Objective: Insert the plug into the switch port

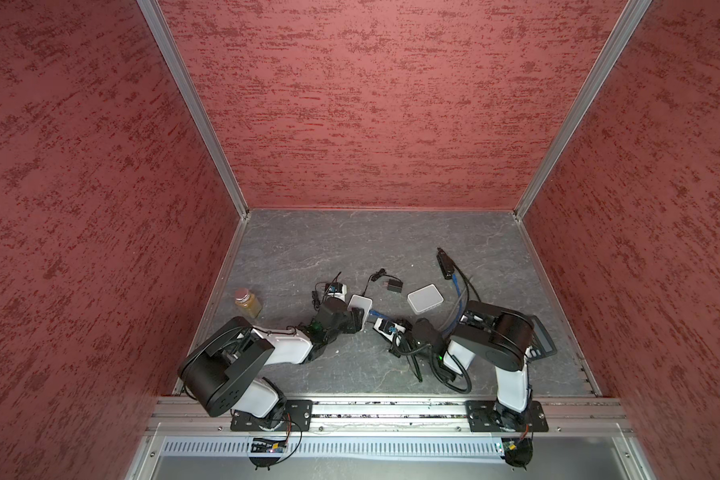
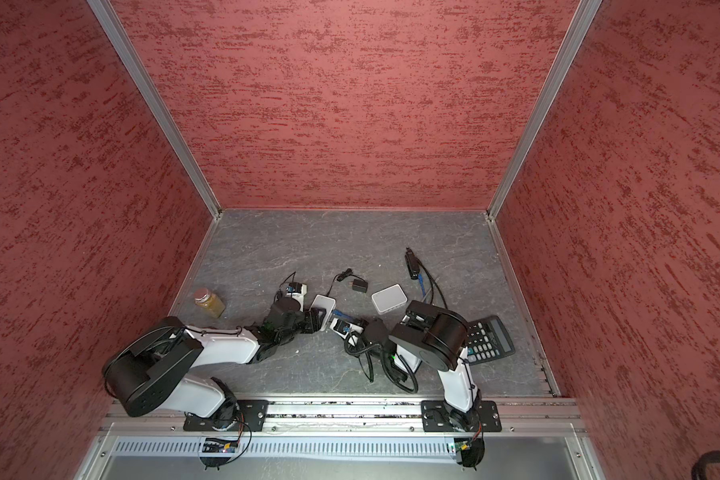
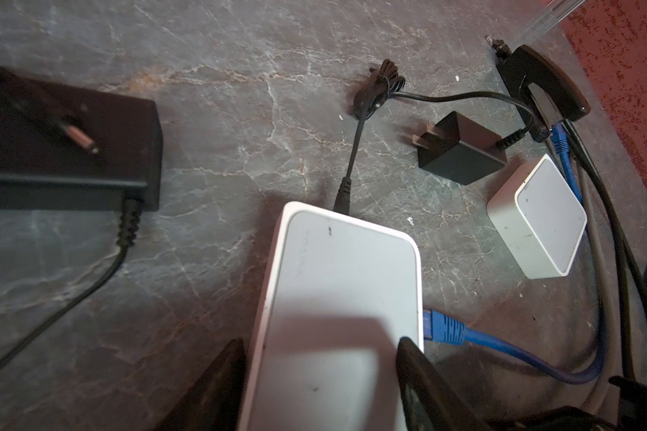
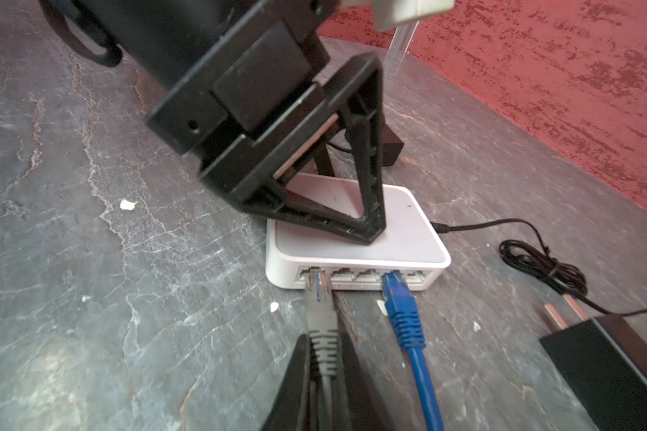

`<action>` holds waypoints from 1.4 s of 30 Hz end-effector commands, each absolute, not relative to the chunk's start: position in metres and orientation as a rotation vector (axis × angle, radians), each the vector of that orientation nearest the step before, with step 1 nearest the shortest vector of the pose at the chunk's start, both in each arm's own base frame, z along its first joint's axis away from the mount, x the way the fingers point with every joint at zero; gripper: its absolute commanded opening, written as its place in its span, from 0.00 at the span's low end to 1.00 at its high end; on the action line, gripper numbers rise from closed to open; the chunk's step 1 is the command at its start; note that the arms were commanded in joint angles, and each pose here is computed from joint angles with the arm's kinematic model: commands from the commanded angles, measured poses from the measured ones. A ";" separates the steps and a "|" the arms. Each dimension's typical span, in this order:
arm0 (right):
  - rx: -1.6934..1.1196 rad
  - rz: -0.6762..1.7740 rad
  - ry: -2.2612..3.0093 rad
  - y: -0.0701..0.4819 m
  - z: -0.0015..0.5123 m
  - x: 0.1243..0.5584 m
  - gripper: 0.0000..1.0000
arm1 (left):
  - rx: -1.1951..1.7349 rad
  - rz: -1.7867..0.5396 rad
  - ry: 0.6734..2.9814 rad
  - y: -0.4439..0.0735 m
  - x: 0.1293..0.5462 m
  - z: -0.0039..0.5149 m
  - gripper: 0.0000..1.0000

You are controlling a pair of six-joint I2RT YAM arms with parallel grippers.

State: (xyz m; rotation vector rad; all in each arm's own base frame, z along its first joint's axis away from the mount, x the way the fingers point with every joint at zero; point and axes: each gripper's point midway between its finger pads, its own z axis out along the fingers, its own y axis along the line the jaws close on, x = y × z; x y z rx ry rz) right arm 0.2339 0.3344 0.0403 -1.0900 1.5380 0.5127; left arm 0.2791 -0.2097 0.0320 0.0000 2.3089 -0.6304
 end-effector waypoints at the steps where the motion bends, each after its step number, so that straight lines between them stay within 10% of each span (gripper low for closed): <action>1: -0.957 0.538 1.421 0.339 0.079 0.241 0.00 | 0.055 -0.813 2.345 -0.242 0.261 0.036 0.64; 42: -1.114 0.658 1.335 0.373 0.084 0.209 0.00 | 0.375 -0.961 2.254 -0.280 0.236 0.071 0.60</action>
